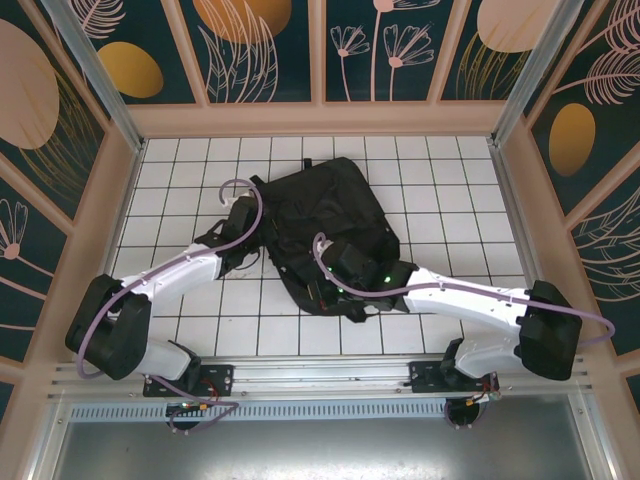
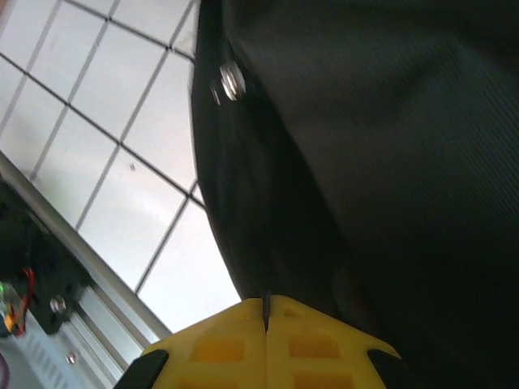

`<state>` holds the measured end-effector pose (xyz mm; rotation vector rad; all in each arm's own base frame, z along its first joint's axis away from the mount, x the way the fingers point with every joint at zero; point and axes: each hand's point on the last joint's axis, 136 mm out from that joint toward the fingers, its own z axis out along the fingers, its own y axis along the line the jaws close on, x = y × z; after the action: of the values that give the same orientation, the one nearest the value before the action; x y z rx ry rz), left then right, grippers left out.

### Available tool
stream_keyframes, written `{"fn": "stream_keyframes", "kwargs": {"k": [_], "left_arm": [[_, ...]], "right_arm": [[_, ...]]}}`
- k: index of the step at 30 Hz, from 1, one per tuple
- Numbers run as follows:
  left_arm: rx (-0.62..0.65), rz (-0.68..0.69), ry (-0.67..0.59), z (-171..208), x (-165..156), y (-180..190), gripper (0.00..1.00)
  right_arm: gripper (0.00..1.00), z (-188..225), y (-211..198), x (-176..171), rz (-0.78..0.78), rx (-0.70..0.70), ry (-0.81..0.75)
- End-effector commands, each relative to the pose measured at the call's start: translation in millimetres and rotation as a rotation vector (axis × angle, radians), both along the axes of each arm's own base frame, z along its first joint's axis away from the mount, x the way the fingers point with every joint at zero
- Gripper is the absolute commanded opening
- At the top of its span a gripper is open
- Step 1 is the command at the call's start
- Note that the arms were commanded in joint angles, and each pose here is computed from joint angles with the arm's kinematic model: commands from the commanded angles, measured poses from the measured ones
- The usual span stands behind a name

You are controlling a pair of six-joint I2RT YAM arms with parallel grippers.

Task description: Pack books, pencil case, and school supplies into a backpack

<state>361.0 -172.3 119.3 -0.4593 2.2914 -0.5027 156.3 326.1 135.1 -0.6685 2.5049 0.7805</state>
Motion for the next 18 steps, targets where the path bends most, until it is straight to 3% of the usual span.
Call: {"fn": "stream_keyframes", "kwargs": {"k": [1, 7, 9, 12, 18], "left_arm": [[0.066, 0.079, -0.067, 9.7, 15.7, 21.7, 0.0], [0.003, 0.014, -0.055, 7.1, 13.6, 5.7, 0.0], [-0.019, -0.006, -0.05, 5.0, 10.9, 1.6, 0.0], [-0.031, -0.023, -0.049, 5.8, 8.0, -0.7, 0.0], [-0.048, -0.029, -0.054, 9.9, 5.6, -1.6, 0.0]], "right_arm": [[0.0, -25.0, -29.3, -17.0, 0.043, -0.131, 0.031], [0.0, -1.8, -15.1, -15.7, 0.055, -0.039, 0.014], [0.05, 14.5, -6.2, -9.5, 0.045, 0.008, -0.014], [0.22, 37.2, 6.2, 0.3, 0.039, 0.067, -0.047], [0.17, 45.7, 30.9, 26.5, 0.012, 0.161, 0.061]]}}
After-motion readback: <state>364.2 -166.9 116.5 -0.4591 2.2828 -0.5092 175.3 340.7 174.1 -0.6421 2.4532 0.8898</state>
